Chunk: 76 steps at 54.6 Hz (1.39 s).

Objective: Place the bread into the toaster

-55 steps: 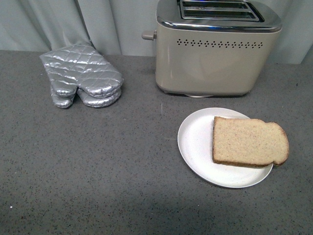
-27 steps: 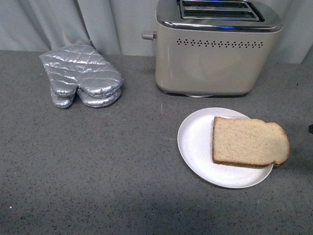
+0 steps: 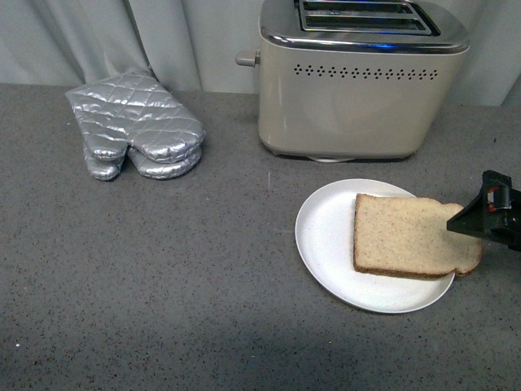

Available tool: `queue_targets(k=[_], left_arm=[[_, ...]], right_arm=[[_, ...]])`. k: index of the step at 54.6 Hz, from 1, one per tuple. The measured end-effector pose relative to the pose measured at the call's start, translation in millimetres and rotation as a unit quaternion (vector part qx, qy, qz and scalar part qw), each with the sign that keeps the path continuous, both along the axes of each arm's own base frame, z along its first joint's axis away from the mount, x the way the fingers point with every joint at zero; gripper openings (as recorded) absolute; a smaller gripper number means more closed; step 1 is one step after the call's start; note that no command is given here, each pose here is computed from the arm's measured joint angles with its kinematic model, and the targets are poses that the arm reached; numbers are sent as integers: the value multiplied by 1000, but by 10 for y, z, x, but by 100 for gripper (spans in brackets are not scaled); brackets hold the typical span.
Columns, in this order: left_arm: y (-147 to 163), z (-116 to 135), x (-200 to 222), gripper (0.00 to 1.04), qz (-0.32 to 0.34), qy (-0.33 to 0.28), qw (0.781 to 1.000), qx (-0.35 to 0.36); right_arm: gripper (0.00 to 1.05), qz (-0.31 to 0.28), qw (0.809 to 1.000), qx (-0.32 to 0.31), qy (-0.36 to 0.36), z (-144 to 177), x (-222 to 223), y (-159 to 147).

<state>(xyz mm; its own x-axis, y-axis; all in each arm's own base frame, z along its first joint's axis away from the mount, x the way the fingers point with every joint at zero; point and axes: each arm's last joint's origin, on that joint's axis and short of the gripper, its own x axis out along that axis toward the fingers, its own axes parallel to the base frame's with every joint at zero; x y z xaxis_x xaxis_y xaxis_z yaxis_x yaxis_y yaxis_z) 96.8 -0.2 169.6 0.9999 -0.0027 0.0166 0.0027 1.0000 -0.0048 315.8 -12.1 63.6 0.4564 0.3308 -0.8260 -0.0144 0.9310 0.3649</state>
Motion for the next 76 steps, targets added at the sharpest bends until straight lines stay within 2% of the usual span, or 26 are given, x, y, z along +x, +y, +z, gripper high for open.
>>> queue_targets(k=[14, 21, 34, 42, 49, 62, 69, 76], left_arm=[[0, 0, 0, 98, 0, 0, 1000, 0], [0, 0, 0, 98, 0, 0, 1000, 0], [0, 0, 0, 98, 0, 0, 1000, 0], [0, 0, 0, 98, 0, 0, 1000, 0], [0, 0, 0, 98, 0, 0, 1000, 0], [0, 0, 0, 98, 0, 0, 1000, 0], [0, 0, 0, 98, 0, 0, 1000, 0], [0, 0, 0, 98, 0, 0, 1000, 0]], right_arm=[[92, -12, 999, 20, 25, -139, 166, 74], [73, -17, 999, 26, 30, -164, 219, 105], [22, -22, 999, 23, 39, -133, 297, 133], [2, -22, 999, 28, 40, -25, 285, 147], [1, -23, 998, 45, 26, 152, 283, 155], [1, -61, 990, 127, -12, 662, 112, 169], [1, -135, 975, 173, -38, 1106, -98, 206], [1, -246, 946, 195, -84, 1610, -332, 296]])
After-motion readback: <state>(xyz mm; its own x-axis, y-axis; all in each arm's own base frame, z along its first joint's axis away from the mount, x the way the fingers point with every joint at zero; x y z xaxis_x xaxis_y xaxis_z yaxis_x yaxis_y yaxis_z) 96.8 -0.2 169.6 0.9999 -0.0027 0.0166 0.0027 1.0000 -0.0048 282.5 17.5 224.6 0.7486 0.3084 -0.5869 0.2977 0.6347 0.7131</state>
